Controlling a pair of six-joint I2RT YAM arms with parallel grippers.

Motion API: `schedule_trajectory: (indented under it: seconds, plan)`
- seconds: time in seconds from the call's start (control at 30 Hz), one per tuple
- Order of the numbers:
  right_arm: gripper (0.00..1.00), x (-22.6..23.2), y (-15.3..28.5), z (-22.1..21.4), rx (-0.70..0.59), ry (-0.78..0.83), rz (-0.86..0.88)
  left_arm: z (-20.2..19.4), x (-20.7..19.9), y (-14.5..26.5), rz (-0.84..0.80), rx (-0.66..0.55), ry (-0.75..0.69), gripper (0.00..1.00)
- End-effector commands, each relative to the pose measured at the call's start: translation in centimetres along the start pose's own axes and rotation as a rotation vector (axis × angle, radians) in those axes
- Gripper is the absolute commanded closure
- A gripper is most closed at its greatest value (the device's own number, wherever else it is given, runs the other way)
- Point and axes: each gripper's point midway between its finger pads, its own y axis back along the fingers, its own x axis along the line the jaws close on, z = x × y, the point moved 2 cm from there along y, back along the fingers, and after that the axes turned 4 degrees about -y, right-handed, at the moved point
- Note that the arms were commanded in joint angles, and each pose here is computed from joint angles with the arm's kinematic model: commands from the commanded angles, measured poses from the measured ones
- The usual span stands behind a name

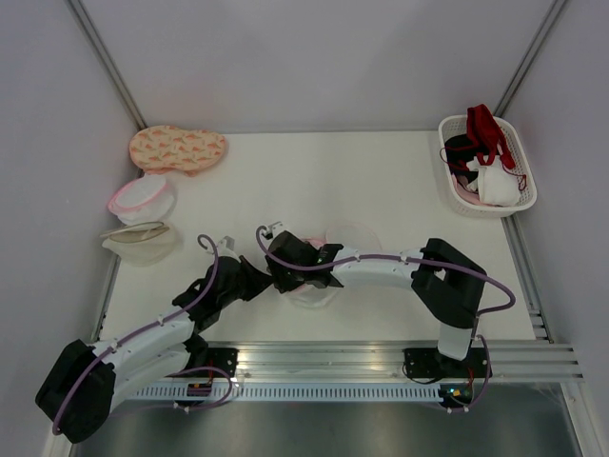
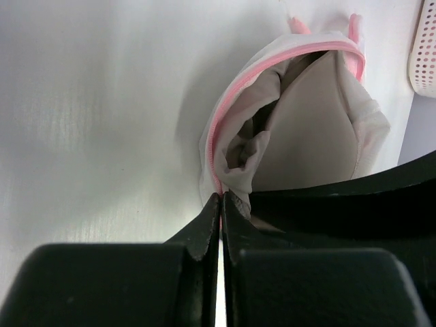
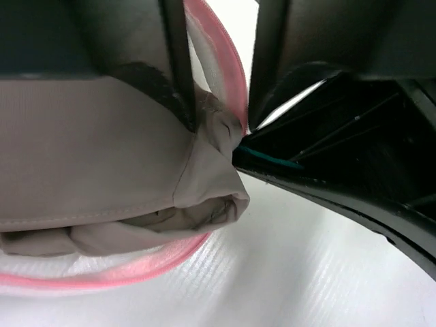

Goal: Unzip the laundry bag and remove the bra

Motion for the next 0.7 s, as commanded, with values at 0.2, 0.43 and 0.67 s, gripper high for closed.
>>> schedule_trajectory:
  seconds: [0.2,0.43,0.67]
  plan:
    - [0.99,1.4,-0.2,3.4,-0.103,-0.024,-0.009,0.4,-0.6,-0.1,-0.047,-0.035,0.041,0.98]
    - [1.00,1.7,2.2,5.1,-0.159,-0.009,-0.001,0.4,-0.4,0.0,-0.043,-0.038,0.038,0.98]
    - [1.00,2.5,5.5,7.3,-0.247,-0.020,0.034,0.2,-0.4,-0.1,-0.044,-0.028,0.039,0.98]
